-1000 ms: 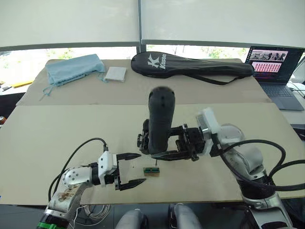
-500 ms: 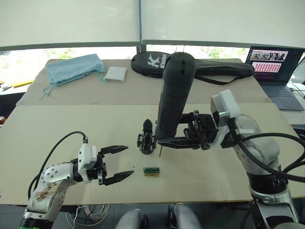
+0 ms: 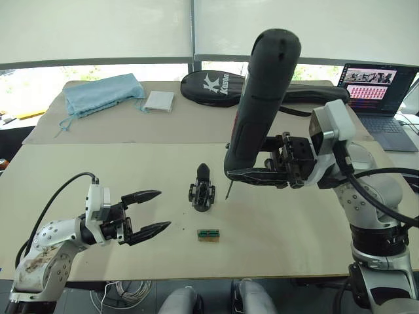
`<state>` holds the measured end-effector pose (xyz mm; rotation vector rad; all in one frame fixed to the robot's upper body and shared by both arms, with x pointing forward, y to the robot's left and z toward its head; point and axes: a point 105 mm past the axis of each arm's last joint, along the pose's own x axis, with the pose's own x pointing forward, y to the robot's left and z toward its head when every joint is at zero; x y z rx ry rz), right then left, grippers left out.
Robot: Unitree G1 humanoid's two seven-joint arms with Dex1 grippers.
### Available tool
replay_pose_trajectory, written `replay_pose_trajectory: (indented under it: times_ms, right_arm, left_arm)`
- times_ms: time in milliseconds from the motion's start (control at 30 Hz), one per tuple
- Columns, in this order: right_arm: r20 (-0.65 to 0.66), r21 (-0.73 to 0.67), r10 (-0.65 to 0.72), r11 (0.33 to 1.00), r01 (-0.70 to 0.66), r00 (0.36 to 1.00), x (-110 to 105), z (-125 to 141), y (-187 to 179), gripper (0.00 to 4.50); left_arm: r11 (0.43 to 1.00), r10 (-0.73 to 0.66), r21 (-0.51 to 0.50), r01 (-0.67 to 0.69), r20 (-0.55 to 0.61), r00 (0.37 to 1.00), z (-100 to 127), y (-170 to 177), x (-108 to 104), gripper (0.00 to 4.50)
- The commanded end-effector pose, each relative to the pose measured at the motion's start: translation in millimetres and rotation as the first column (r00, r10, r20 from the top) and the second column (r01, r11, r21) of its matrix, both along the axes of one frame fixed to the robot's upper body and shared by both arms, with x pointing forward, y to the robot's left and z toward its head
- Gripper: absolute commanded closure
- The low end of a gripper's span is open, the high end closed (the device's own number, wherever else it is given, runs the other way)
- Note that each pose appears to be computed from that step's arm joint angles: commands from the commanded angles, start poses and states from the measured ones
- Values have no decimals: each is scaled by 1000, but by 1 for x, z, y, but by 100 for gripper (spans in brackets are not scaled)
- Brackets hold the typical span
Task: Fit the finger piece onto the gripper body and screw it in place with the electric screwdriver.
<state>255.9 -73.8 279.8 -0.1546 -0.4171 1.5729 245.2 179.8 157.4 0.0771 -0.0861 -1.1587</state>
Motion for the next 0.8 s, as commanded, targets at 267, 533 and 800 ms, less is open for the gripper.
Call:
replay_pose_trajectory:
  times_ms: [267,533,800]
  right_arm:
    - [72,98,2,995,-9,997,8,36,4,257]
    - [71,138,54,988,-64,996,10,40,24,257]
    - [75,166,61,983,-73,995,14,39,44,257]
  left_arm:
    - [1000,15,-23,-13,104,994,17,-14,21,0]
    - [1000,-18,5,18,83,996,9,-21,24,0]
    - [1000,-6,28,4,69,998,2,-21,24,0]
